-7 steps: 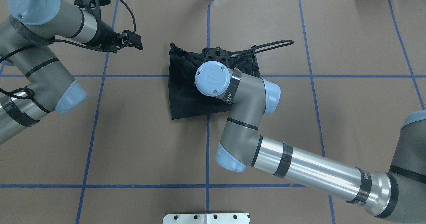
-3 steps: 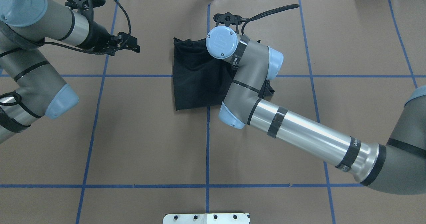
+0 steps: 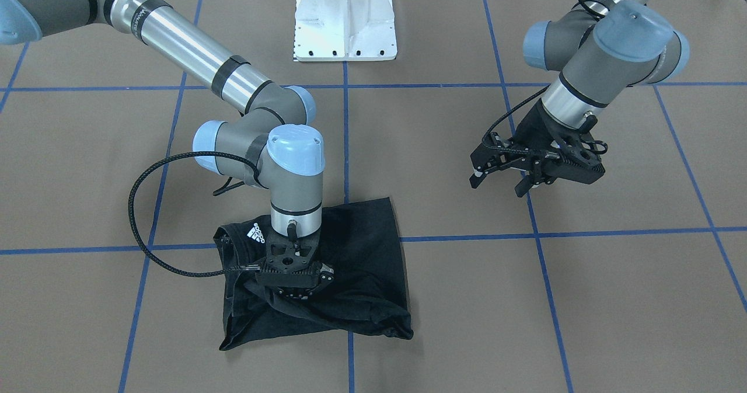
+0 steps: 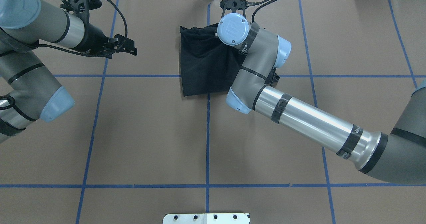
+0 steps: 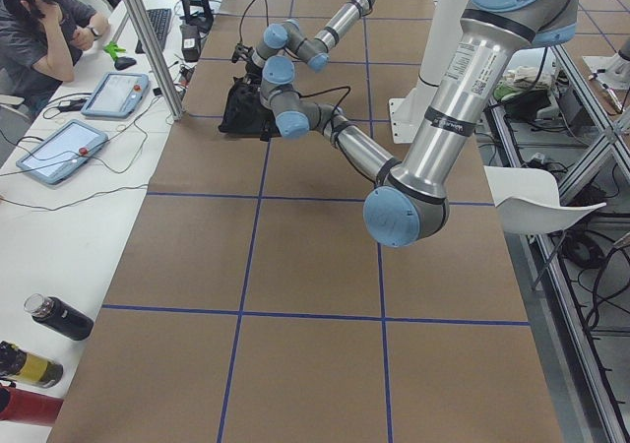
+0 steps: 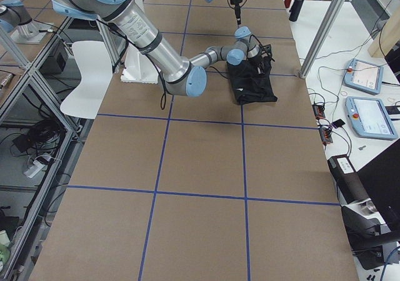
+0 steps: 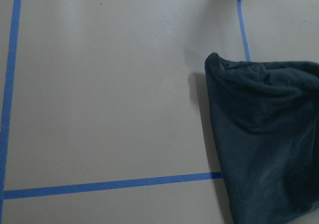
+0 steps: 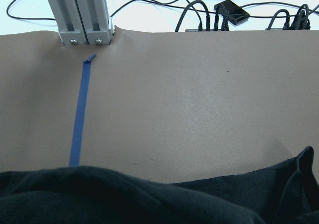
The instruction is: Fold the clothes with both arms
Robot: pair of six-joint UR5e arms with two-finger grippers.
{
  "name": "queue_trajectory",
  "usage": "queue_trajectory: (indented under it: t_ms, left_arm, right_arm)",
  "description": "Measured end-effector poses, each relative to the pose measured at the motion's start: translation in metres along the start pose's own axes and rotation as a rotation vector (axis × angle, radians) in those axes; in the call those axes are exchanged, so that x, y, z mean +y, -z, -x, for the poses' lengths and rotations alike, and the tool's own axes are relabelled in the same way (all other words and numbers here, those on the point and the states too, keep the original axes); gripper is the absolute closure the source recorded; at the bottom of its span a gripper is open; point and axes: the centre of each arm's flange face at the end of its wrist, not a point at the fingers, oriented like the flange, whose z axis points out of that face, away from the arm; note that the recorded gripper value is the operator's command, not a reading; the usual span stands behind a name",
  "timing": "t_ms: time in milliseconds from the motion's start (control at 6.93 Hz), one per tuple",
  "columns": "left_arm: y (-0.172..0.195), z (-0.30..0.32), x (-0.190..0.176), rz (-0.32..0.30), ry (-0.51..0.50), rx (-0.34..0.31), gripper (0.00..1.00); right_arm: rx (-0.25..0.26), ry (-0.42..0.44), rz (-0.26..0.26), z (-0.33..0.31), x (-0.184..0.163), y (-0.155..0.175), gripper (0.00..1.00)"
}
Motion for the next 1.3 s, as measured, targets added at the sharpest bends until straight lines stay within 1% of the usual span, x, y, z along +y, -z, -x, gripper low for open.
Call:
queue_trajectory:
  t_ms: [144,288,433,577,721,865,1010,1154,1298]
  left_arm:
    - [0.000,0.000,0.000,0.001,0.001,-0.001,0.00]
    - [0.000,0.000,0.000,0.001,0.001,-0.001,0.00]
    - [0.000,0.000,0.000,0.001,0.003,-0.002,0.00]
    - [0.001,0.000,0.000,0.000,0.003,0.000,0.00]
    - [0.003,-0.002,0.001,-0.001,0.004,0.003,0.00]
    - [0.008,-0.006,0.002,-0.001,0.007,0.002,0.00]
    - [0.015,-0.012,0.004,0.002,0.011,-0.004,0.00]
    - [0.022,-0.017,0.006,0.005,0.015,-0.009,0.00]
    - [0.026,-0.020,0.007,0.006,0.017,-0.012,0.00]
  right_arm:
    - [-0.006,0.017,0.031,-0.001,0.002,0.010,0.54]
    - [0.023,0.047,0.073,-0.010,0.008,0.019,0.54]
    - [0.066,0.094,0.105,-0.019,0.013,0.026,0.68]
    - [0.102,0.129,0.122,-0.026,0.017,0.027,0.96]
    - [0.128,0.146,0.107,-0.031,0.018,0.021,1.00]
    - [0.131,0.147,0.061,-0.034,0.012,0.011,1.00]
    - [0.105,0.134,0.014,-0.032,-0.002,0.001,1.00]
    - [0.072,0.116,-0.023,-0.025,-0.023,-0.001,1.00]
    - [0.030,0.095,-0.047,-0.021,-0.044,0.002,0.96]
